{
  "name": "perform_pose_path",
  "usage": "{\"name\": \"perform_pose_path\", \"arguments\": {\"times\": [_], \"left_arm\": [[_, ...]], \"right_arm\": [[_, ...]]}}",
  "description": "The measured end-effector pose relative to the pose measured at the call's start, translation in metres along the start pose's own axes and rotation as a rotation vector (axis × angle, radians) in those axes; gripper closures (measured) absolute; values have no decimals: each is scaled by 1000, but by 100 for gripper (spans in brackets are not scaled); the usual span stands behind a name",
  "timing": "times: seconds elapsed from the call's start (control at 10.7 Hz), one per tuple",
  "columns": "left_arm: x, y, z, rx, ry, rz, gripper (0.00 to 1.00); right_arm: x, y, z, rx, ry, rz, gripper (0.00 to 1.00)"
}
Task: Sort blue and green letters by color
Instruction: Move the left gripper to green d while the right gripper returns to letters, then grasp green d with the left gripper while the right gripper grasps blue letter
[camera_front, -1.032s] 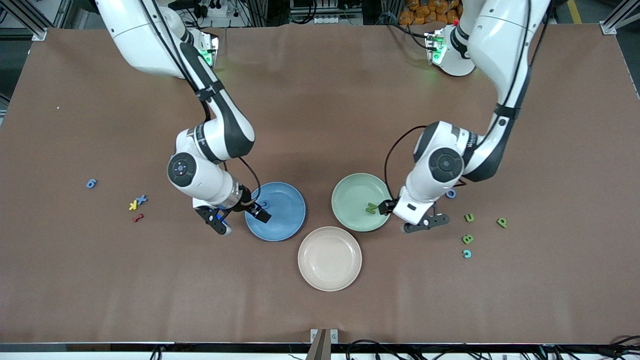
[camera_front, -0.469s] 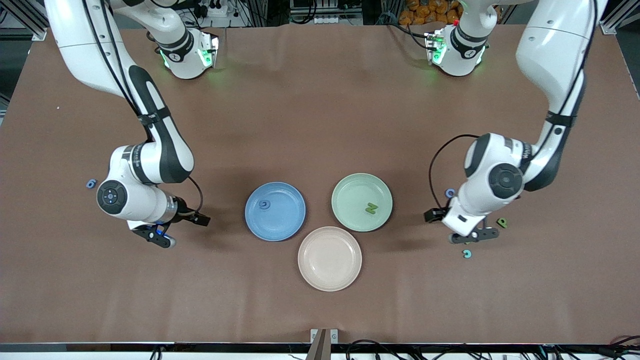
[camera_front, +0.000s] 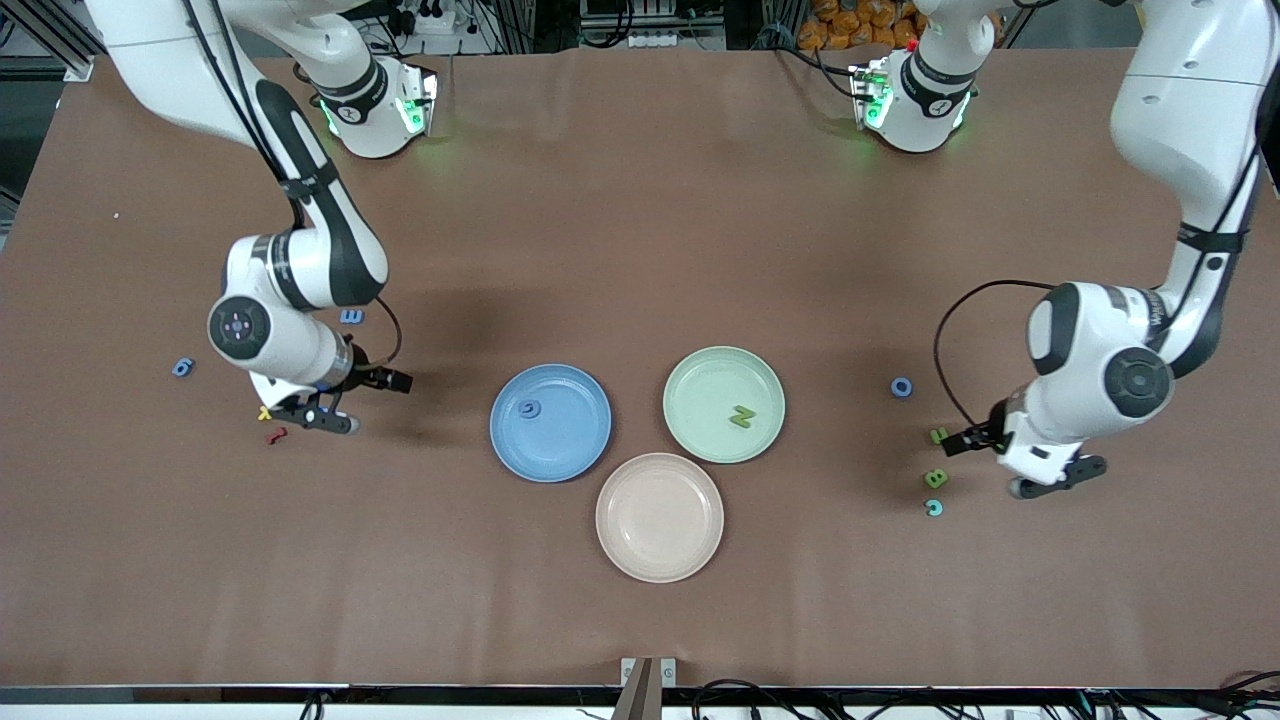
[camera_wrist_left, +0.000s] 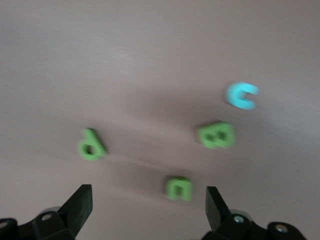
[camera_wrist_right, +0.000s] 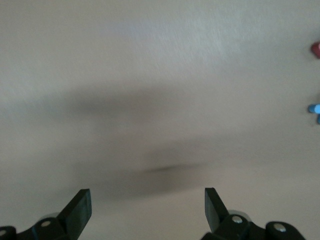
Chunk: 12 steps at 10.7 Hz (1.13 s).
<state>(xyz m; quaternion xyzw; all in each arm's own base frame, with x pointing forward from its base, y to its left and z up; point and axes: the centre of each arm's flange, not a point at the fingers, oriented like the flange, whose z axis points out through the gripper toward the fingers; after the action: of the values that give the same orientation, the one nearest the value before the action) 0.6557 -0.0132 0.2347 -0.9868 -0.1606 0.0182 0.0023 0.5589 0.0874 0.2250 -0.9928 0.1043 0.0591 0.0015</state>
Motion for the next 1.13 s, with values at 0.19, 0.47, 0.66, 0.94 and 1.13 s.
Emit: {"name": "perform_pose_path", "arguments": {"times": [0.19, 0.47, 0.66, 0.94, 1.13], "left_arm": [[13, -45, 13, 27, -8, -85, 0], [12, -52, 33, 79, -3, -188, 0], [10, -47, 42, 78, -5, -222, 0], [13, -57, 49, 74, -7, -246, 0], [17, -64, 48, 64, 4, -262, 0]], "right_arm": [[-33, 20, 8, 7, 25, -90, 0], [-65, 47, 6, 13, 44, -217, 0], [-78, 88, 24, 14, 84, -265, 0], [-94, 134, 49, 14, 43, -220, 0], [-95, 139, 57, 13, 23, -210, 0]]}}
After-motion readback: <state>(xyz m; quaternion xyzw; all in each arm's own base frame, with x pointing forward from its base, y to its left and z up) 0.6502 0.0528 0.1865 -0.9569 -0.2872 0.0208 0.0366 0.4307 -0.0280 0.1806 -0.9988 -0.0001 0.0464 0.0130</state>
